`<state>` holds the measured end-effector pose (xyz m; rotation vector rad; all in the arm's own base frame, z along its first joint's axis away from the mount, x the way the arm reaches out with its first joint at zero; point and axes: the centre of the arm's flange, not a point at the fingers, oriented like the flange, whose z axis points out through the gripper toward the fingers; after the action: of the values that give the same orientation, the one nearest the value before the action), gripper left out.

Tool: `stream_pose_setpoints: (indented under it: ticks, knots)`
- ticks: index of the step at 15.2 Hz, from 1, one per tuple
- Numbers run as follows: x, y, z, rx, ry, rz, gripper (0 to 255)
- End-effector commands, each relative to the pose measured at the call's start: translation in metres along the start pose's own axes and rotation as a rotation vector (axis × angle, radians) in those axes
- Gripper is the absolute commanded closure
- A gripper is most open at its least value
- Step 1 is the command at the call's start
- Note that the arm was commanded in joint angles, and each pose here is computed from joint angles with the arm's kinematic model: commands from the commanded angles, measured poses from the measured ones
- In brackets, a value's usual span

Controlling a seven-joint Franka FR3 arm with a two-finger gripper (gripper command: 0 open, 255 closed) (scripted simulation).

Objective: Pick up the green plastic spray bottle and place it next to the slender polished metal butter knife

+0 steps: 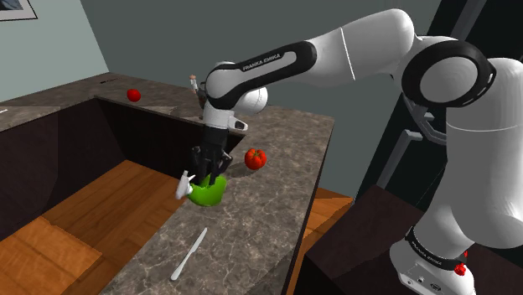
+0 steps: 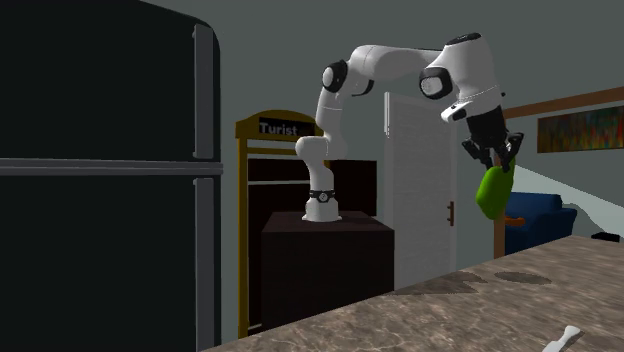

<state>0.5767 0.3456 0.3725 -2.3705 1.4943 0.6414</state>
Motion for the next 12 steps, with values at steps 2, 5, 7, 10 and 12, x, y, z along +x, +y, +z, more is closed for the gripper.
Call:
stream_pose_setpoints:
  ticks: [2, 5, 7, 10, 12]
  knots:
    - [0.005, -0.001, 0.014, 0.001, 0.000, 0.001, 255]
    - [0.013, -0.001, 0.028, 0.001, 0.000, 0.001, 255]
    - [0.018, -0.001, 0.037, 0.001, 0.000, 0.001, 255]
    - [0.026, -0.002, 0.050, 0.001, 0.000, 0.001, 255]
    - [0.032, -0.002, 0.060, 0.001, 0.000, 0.001, 255]
